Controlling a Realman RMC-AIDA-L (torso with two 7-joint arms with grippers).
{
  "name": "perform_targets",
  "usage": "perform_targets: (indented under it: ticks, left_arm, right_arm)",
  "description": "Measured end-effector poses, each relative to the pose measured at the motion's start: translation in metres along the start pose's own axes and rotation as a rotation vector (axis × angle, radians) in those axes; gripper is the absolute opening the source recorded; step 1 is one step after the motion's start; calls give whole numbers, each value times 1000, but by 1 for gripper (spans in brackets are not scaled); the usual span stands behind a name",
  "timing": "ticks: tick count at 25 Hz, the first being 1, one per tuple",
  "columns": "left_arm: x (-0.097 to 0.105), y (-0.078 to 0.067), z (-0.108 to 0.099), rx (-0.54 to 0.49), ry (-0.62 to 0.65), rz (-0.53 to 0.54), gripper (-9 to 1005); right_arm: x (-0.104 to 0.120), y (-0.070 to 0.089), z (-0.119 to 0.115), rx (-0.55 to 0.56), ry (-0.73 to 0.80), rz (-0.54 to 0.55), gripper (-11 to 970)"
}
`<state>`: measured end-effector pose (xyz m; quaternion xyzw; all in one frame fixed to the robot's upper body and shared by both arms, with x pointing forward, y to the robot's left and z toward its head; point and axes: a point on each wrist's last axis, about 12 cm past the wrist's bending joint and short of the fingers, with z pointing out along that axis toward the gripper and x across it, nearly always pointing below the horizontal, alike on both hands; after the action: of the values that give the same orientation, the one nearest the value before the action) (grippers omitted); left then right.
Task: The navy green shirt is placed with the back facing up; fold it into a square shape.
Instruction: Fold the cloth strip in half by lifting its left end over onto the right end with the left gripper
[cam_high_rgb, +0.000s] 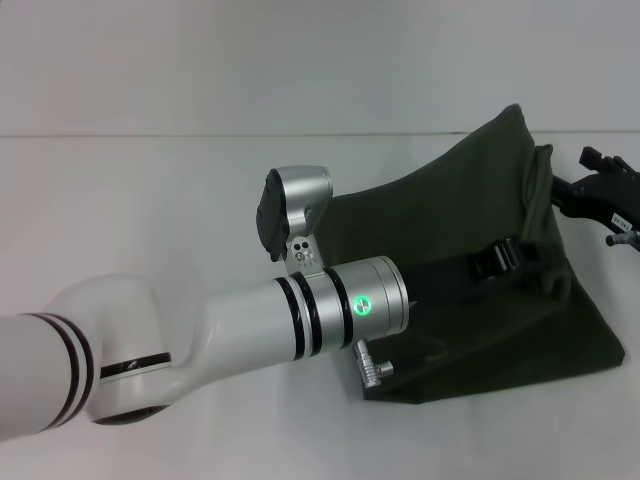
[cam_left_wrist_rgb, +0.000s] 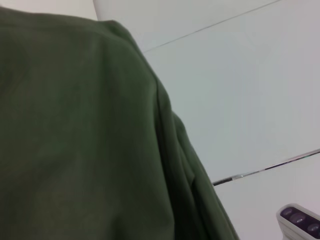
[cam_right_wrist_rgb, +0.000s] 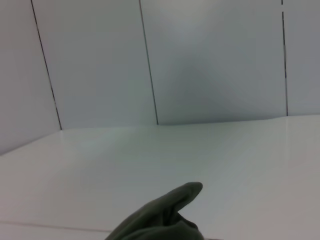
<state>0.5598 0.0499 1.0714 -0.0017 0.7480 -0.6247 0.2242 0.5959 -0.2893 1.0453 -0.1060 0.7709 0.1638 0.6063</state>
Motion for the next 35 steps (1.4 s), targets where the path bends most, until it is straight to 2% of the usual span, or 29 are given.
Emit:
perform_targets:
  ticks: [7,15,21,26,31,34,35]
  left_arm:
    - [-1,1,0,-11,-8,0,34]
    - [0,1,1,-13,3,9,33]
    - [2,1,-1,3,-46,12,38]
    - [6,1,-1,16,-82,47,64]
    - [8,0,-4,42,-118,68,302]
    - [7,-2,-8,81,-128,81,569]
    - [7,-2,-11,98,-130,91,589]
  right_arm:
    - [12,1,-4,-11,66,-78,904]
    - [24,-7,-13,45,124,-77,902]
    - [26,-9,-17,53,121,-68,902]
    - [33,-19,-33,90,106,-28,901]
    - [44,-34,-60,169,79,31,900]
    - [49,-44,-73,228,74,59,900]
    - [49,-48,-77,252,66,74,900]
